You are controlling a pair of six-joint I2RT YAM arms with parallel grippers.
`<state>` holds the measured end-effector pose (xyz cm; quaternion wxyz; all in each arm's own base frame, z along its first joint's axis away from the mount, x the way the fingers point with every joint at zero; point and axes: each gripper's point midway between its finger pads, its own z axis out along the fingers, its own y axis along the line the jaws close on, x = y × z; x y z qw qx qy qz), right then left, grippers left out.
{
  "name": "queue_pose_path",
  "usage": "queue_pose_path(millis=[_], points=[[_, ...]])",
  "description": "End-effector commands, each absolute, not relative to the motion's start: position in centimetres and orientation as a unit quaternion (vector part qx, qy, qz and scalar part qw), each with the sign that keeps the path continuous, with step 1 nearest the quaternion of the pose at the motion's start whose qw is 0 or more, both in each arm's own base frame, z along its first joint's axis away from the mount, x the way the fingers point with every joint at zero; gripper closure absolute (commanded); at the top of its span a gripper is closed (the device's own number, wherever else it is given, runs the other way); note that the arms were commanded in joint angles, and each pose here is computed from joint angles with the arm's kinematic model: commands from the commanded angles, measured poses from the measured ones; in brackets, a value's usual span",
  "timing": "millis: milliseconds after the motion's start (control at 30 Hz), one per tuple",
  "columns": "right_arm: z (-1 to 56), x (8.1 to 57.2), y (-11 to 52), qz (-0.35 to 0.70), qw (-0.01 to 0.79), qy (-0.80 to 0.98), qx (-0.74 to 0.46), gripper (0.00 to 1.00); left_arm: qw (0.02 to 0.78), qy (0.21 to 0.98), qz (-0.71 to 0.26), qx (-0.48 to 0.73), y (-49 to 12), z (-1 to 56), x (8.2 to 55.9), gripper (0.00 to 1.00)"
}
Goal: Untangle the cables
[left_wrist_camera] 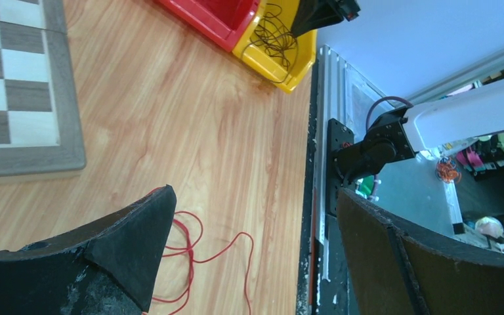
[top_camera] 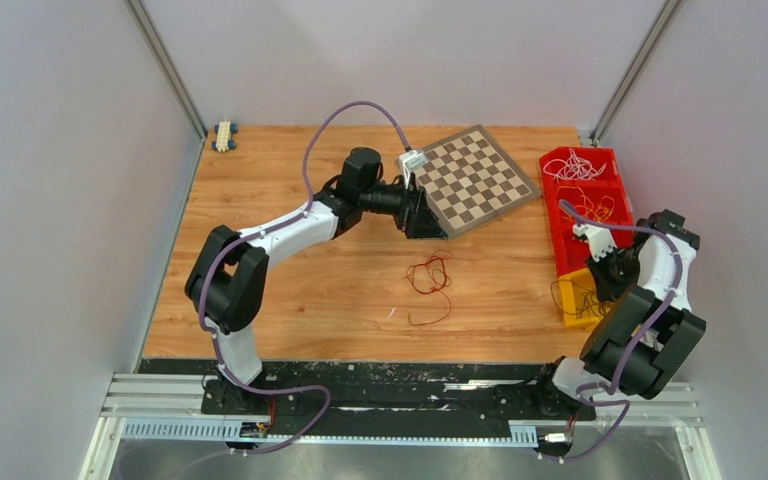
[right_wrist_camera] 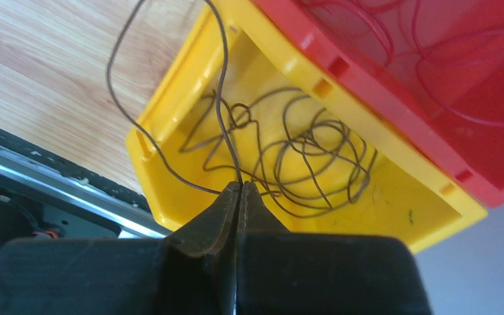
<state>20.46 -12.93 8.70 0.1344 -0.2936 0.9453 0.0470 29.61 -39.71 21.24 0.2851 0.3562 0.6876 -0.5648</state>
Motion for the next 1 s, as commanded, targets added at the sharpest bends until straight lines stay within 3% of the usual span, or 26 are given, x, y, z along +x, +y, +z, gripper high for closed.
queue_pose_path(millis=[0,400,600,633,767,867,967], points=[[10.8,20.9,-16.6,-0.039,0.14,0.937,-0.318,1.0,0.316,0.675,-0.56,0.361,-38.8,23.3,30.2,0.0],[12.6,22.1,-22.1,-0.17,0.114,0.926,-0.318,1.0,0.316,0.688,-0.551,0.352,-37.8,22.6,31.1,0.0],[12.7,22.3,-20.7,-0.157,0.121,0.922,-0.332,0.99,0.314,0.691,-0.55,0.348,-37.5,22.1,31.3,0.0],[12.3,22.1,-19.9,-0.141,0.12,0.924,-0.334,0.95,0.314,0.691,-0.55,0.348,-37.5,22.0,31.3,0.0],[11.7,21.3,-16.2,-0.074,0.124,0.932,-0.333,0.56,0.316,0.692,-0.548,0.347,-37.2,22.2,31.5,0.0],[13.2,21.4,-13.8,-0.023,0.142,0.94,-0.311,0.44,0.322,0.698,-0.539,0.345,-36.7,22.2,31.8,0.0],[16.5,22.7,-11.3,0.02,0.183,0.938,-0.292,0.37,0.332,0.711,-0.521,0.335,-35.6,21.9,31.9,0.0]])
